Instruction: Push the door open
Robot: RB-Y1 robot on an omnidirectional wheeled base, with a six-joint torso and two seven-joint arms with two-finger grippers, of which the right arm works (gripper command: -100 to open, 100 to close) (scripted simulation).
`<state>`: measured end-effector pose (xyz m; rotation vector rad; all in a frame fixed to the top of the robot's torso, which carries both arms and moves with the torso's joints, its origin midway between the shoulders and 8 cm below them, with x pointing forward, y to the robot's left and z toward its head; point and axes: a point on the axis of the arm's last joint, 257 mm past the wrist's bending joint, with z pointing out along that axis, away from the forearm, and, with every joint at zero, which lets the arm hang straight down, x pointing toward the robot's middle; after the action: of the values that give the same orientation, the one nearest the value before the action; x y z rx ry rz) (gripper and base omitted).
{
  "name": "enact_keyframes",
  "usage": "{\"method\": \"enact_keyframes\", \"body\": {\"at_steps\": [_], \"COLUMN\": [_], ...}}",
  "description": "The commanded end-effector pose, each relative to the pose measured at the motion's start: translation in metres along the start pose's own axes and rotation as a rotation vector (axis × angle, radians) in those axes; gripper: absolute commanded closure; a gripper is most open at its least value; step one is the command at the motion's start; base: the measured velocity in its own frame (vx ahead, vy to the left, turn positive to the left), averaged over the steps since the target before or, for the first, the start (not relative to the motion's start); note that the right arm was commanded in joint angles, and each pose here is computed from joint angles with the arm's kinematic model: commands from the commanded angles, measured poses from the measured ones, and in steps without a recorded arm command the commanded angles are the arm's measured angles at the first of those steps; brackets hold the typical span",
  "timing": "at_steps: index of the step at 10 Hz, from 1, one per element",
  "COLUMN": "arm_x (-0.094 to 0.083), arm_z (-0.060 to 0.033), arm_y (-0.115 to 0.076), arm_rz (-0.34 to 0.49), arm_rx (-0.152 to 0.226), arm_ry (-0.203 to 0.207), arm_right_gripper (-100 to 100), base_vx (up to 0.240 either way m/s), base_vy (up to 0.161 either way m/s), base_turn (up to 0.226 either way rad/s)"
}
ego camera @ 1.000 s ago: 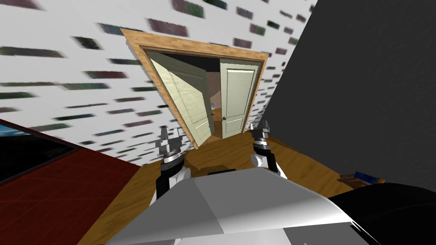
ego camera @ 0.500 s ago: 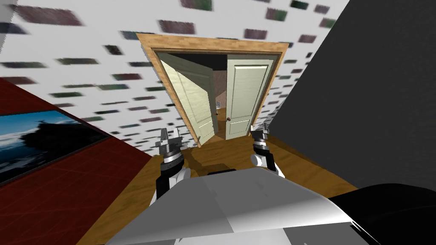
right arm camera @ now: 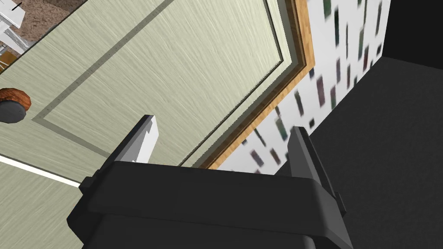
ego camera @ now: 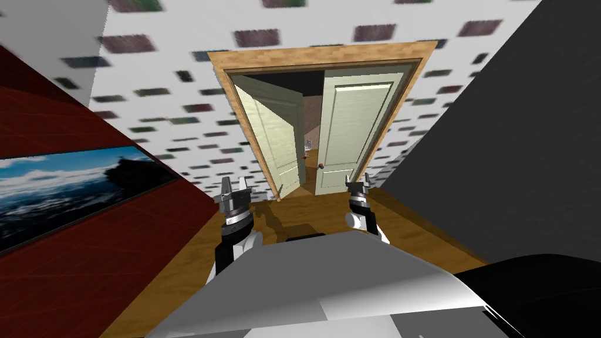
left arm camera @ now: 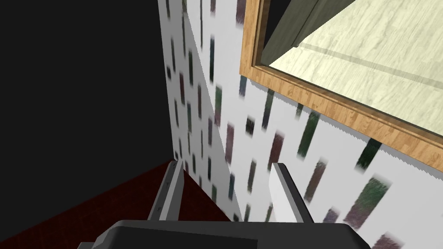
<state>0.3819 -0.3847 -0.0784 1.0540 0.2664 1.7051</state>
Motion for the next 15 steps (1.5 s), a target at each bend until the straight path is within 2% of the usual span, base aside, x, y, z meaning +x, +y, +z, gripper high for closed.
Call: {"method": "enact_keyframes", "body": {"at_steps": [1, 5, 8, 11, 12, 13, 15], "arm_x": [-0.016, -0.043, -0.077, -0.097, -0.110, -0.110, -0.129], "arm_z": [-0.0036, -0.0099, -0.0204, -0.0283, -0.0341, -0.0341, -0.0438], "arm_y": [-0.004, -0.011, -0.019, -0.024, -0.027, -0.027, -0.031], "arm_rz": [0.040, 0.096, 0.165, 0.206, 0.232, 0.232, 0.271], "arm_rx": [-0.002, -0.009, -0.025, -0.039, -0.050, -0.050, -0.069], "arm_ry": [-0.036, -0.092, -0.168, -0.217, -0.249, -0.249, -0.299], "arm_right_gripper": [-100, -100, -100, -100, -100, -100, -100], "base_vx": [0.072, 0.065, 0.053, 0.037, 0.038, 0.028, 0.016], "base_vy": [-0.149, -0.114, -0.134, -0.130, -0.140, -0.125, -0.121], "base_turn": [0.361, 0.226, 0.344, 0.206, 0.378, 0.151, 0.267]}}
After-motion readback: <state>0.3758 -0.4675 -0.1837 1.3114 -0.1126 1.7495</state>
